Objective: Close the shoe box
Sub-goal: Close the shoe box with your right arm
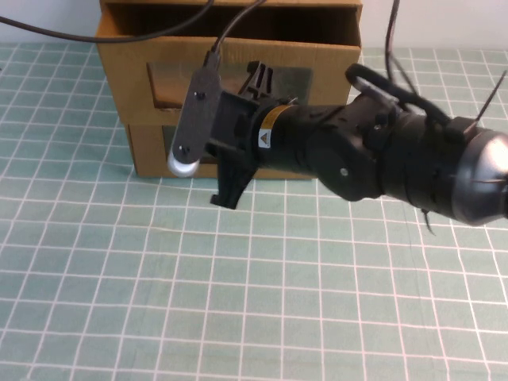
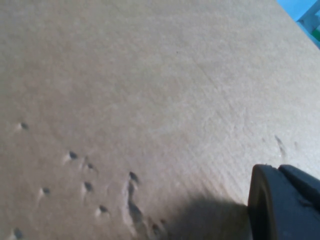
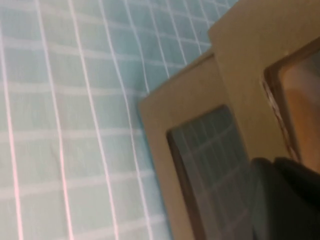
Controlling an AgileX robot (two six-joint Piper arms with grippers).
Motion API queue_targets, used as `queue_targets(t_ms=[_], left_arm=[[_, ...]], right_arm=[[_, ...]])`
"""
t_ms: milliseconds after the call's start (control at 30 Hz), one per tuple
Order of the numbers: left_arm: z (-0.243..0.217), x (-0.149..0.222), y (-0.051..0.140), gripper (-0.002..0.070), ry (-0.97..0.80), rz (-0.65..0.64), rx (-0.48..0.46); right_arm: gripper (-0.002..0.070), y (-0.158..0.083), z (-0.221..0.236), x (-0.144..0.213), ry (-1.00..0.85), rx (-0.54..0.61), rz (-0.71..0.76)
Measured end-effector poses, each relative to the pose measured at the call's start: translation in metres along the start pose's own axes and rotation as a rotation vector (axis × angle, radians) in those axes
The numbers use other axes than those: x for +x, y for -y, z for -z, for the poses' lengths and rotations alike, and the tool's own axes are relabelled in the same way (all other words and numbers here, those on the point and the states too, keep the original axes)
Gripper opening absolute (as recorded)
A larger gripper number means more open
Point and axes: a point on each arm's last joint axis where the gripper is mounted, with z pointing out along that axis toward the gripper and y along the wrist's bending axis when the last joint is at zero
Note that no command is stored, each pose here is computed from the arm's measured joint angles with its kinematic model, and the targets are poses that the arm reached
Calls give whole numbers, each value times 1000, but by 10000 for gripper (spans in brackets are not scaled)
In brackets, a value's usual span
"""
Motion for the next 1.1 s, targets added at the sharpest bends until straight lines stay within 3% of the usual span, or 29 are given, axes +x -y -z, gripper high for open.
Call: queue_targets(t_ms=[200, 300, 467, 667, 1100], left_arm=[[0, 0, 0, -5, -4, 7, 2], [0, 1, 0, -5, -10, 13, 5], [0, 1, 1, -5, -17, 21, 10], [0, 2, 1, -5, -21, 23, 12], [0, 2, 2, -5, -21, 26, 18]], right_arm=[[-14, 0, 47, -17, -85, -86, 101], [-14, 3, 68, -22, -127, -94, 24], [-14, 21, 77, -12, -239, 105, -204], [-14, 36, 79, -13, -208, 277, -251], [-14, 14, 36, -13, -101, 169, -328]])
